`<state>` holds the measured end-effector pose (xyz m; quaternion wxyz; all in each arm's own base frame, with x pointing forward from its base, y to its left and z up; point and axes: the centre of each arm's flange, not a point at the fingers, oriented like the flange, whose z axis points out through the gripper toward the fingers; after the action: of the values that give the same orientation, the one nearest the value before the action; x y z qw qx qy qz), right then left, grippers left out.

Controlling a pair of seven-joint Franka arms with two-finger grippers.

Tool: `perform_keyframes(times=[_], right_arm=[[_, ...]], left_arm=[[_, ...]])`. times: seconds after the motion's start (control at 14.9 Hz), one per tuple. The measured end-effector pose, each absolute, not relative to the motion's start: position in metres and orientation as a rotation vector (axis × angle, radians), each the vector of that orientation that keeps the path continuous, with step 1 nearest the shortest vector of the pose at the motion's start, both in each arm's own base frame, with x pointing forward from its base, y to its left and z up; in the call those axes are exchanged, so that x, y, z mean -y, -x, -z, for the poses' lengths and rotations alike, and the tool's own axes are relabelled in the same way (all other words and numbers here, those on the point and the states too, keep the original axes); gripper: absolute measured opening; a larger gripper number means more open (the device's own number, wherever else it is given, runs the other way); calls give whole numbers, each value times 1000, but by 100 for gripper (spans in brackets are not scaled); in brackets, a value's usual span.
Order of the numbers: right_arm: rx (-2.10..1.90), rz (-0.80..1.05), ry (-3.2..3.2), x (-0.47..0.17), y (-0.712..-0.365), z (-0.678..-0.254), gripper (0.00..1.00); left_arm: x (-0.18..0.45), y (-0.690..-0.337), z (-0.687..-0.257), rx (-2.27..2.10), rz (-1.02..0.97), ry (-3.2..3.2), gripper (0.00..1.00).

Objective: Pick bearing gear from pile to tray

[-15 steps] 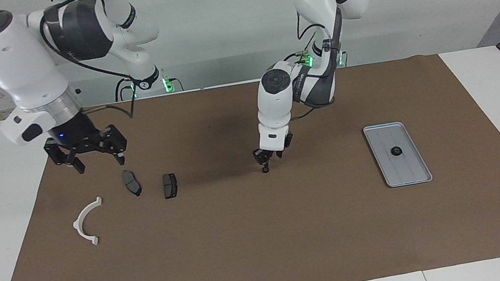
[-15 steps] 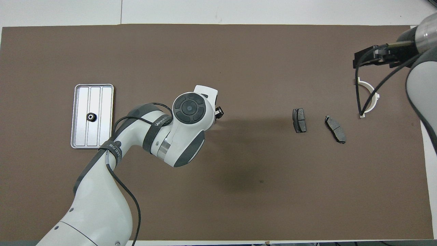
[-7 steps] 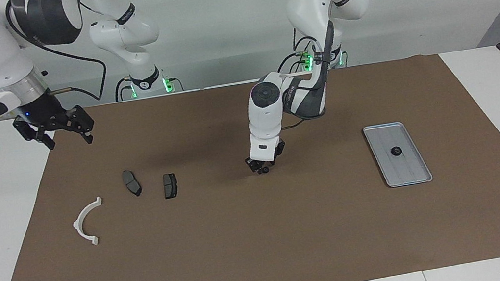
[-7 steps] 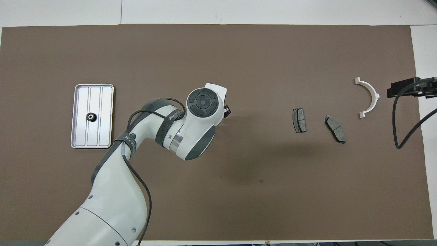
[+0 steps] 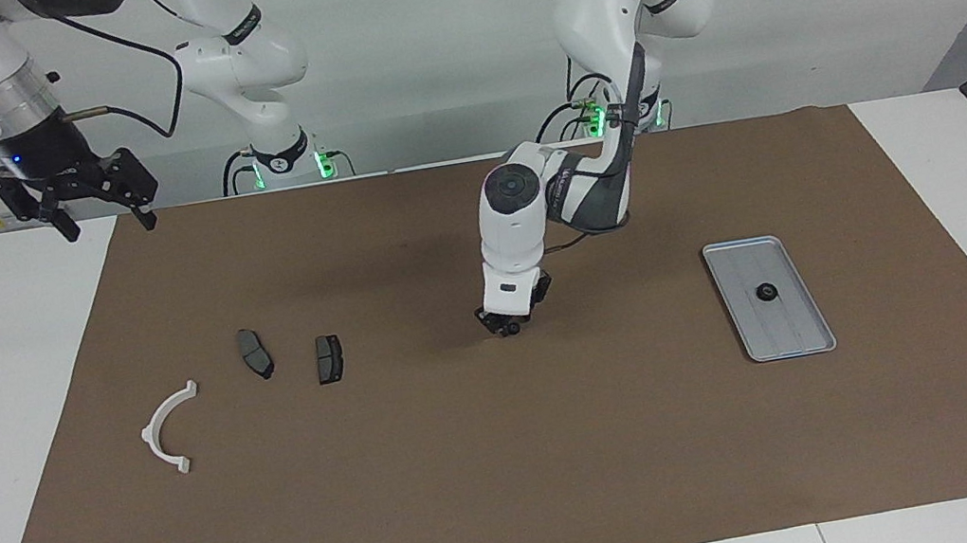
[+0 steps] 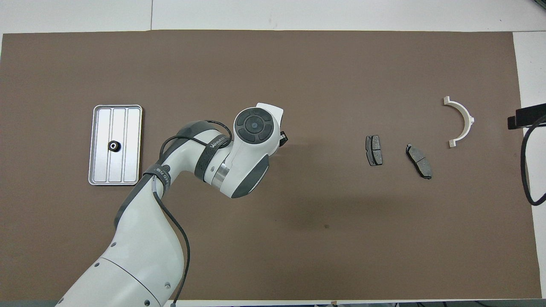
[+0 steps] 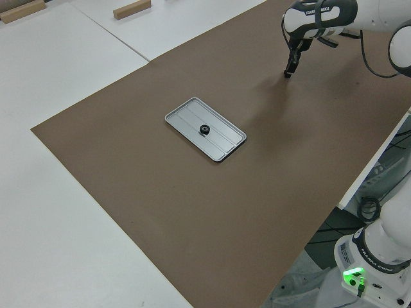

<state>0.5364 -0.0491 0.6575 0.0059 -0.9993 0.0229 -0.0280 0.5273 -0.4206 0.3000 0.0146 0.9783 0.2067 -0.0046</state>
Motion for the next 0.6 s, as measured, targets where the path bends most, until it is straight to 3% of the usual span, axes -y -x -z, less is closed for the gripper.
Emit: perform_keyframes(times=[0.07, 0.27, 0.4, 0.6], right_arm=[[-71, 69, 3127, 49, -535, -657, 100], [-50, 20, 3127, 41, -532, -654, 100], [-41, 3, 3127, 38, -531, -654, 100], [-40, -11, 3126, 38, -530, -653, 100]], left_arm=[[420, -527, -300, -644, 14, -3045, 41], [420, -527, -300, -644, 14, -3046, 38], [420, -527, -300, -644, 14, -3046, 24], [420, -527, -300, -646, 14, -3048, 24]])
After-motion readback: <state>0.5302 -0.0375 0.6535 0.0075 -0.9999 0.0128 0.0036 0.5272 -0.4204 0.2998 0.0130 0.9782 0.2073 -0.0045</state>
